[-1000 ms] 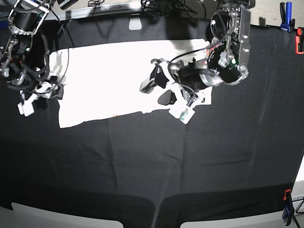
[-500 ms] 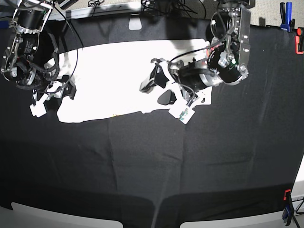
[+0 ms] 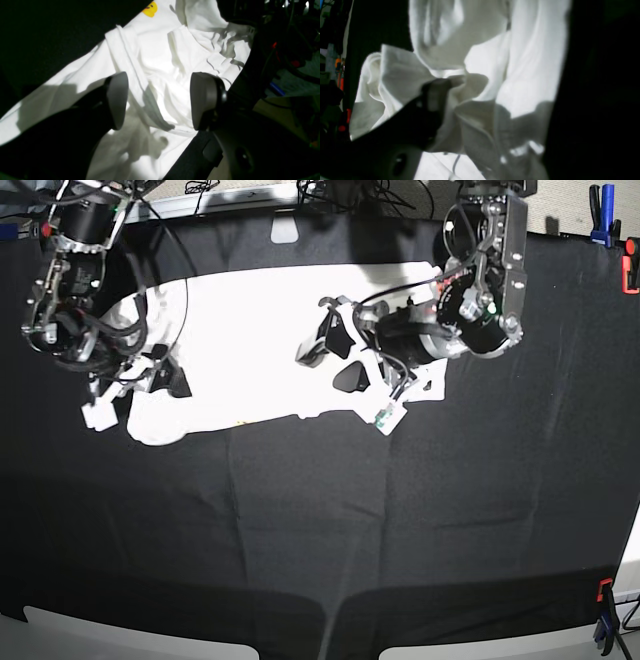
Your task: Layout the t-shirt on the table in an organized manner, then fold the t-shirt properly
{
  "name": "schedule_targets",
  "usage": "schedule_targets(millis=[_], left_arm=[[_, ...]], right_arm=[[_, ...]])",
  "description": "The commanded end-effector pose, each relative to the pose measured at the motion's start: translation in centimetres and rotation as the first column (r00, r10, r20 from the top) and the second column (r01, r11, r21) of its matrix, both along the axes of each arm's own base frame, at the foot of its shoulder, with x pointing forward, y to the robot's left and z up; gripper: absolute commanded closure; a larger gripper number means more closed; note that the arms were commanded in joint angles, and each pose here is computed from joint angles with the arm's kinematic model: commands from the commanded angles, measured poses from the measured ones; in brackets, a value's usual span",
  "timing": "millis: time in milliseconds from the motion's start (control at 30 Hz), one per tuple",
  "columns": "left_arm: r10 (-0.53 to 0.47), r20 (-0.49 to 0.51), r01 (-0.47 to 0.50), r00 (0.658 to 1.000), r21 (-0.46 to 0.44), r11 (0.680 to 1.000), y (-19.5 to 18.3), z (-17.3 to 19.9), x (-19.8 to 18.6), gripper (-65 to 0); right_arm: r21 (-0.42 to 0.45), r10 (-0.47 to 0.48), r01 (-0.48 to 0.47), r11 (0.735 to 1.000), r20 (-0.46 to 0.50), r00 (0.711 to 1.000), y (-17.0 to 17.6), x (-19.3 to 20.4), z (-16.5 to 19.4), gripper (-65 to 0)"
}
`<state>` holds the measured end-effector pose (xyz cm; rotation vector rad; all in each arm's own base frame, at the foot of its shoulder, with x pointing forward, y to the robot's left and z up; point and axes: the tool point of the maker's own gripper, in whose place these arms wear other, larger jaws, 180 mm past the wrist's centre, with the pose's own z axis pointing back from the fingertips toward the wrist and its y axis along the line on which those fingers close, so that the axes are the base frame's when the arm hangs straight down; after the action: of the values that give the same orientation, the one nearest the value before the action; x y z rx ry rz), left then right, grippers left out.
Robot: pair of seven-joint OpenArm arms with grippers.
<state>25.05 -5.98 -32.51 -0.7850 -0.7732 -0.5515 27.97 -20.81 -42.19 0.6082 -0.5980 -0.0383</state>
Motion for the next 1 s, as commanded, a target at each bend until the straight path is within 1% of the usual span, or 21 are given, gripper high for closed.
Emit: schedule_targets(millis=[0,33,100,233,333,467,567,667,733,833,967], left_arm=[[-0.003,0.032,0.004,0.999,-0.04,0.999,-0.5,1.4,0.3,-36.1],[-0.006,0.028,0.007,1.0,-0.034,0.999,-0.5,1.2,0.3,-36.1],[-0.009,0.024,0.01,1.0,-0.029,1.0,-0.4,1.1,0.2,-36.1],[-0.009,0.024,0.01,1.0,-0.03,0.999,-0.4,1.2,0.2,-36.1],[-0.009,0.024,0.01,1.0,-0.03,1.0,-0.4,1.1,0.2,-36.1],[-0.009,0.021,0.01,1.0,-0.03,1.0,-0.4,1.1,0.1,-36.1],[-0.009,0.008,0.01,1.0,-0.03,1.0,-0.4,0.7,-0.3,-36.1],[-0.01,-0.009,0.009,1.0,-0.03,1.0,-0.4,0.3,-0.9,-36.1],[-0.009,-0.024,0.009,1.0,-0.03,1.0,-0.4,0.0,-1.3,-36.1],[-0.009,-0.039,0.008,0.999,-0.03,1.0,-0.4,-0.4,-1.9,-36.1],[-0.008,-0.031,0.007,0.999,-0.032,0.999,-0.4,-0.2,-1.6,-36.1]], right_arm=[[-0.041,0.03,-0.033,0.999,-0.06,0.998,-0.3,-1.0,-0.8,-25.3],[-0.041,0.03,-0.033,0.999,-0.059,0.998,-0.3,-1.0,-0.8,-17.8],[-0.048,0.029,-0.032,0.998,-0.059,0.998,-0.6,-1.0,-0.8,0.0],[-0.092,0.026,-0.031,0.995,-0.051,0.998,-2.5,-0.7,-0.1,0.0],[-0.15,0.017,-0.022,0.988,-0.035,0.999,-5.2,0.0,1.2,0.0],[-0.216,-0.024,0.017,0.976,-0.029,0.999,-8.5,0.7,2.8,0.0],[-0.235,-0.05,0.045,0.971,-0.016,0.999,-10.0,1.2,3.9,0.0],[-0.239,-0.07,0.071,0.968,0.011,0.997,-10.8,2.3,5.1,0.0],[-0.217,-0.074,0.084,0.973,0.051,0.996,-10.6,3.5,6.2,0.0],[-0.139,-0.075,0.09,0.986,0.111,0.991,-9.1,5.1,7.6,0.0],[-0.057,-0.067,0.075,0.995,0.136,0.988,-6.0,5.6,7.3,0.0]])
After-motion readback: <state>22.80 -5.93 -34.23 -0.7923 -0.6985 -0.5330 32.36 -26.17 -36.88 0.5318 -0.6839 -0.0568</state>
